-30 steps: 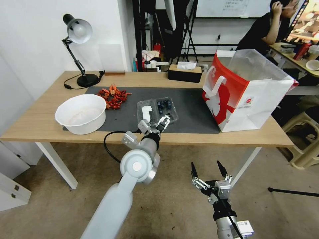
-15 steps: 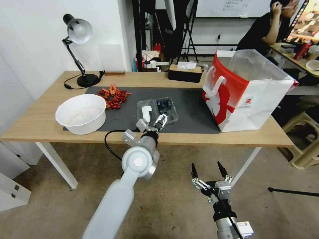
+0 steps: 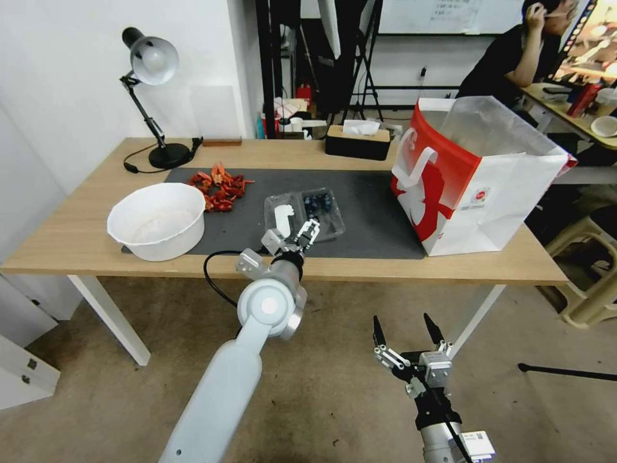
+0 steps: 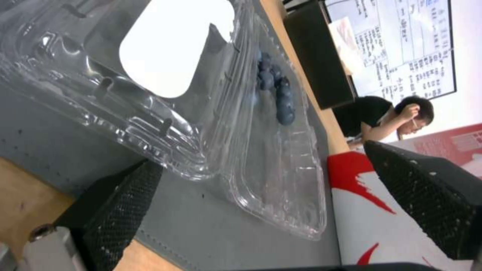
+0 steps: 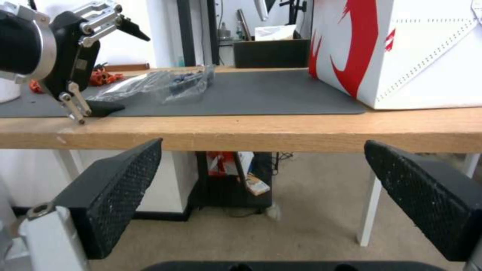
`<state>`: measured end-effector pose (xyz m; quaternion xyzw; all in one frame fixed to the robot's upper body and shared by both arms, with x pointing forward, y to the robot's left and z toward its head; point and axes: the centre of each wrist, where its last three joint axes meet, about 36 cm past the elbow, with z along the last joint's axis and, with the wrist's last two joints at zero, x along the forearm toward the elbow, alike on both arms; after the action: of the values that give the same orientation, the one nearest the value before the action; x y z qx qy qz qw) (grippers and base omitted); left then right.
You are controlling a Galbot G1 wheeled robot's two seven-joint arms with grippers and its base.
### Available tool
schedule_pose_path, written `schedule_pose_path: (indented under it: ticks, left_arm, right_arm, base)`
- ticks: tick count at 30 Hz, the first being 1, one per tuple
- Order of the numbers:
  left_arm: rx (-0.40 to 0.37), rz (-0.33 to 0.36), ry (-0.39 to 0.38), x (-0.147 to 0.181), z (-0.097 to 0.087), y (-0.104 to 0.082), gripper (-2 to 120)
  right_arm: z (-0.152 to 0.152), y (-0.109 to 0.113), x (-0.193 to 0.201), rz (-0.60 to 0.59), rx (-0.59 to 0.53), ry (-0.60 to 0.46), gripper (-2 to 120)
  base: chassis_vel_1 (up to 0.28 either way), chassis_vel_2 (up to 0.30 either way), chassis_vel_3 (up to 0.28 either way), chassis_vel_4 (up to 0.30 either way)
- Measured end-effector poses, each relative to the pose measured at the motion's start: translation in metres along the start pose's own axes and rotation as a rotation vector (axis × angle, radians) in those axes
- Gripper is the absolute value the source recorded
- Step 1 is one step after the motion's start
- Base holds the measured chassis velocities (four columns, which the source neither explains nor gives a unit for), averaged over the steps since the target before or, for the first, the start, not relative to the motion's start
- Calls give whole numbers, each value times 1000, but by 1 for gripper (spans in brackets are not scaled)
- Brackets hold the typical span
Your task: Close the takeout container lid, then place the container into the takeout bag.
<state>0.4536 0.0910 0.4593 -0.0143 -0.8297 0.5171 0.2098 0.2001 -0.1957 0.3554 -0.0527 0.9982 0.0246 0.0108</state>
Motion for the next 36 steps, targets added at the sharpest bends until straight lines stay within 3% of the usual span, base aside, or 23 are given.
schedule_pose_path:
  ticks: [8,18,27,36]
  left_arm:
    - [37,12,-40,-7,-2,5,100]
    - [65,74,-94,1,0,12,100]
    - [1,229,-170,19,-3,12,100]
    - [-62,336,-167,22,1,8,100]
  right_arm:
    - [2,0,2,-2,2,4,100]
    - [4,3,5,-5,5,8,100]
    - [4,4,7,-11,8,8,100]
    - [4,6,8,-11,9,3,100]
  base:
    - [0,0,0,0]
    - [0,0,0,0]
    - [0,0,0,0]
    - [0,0,0,0]
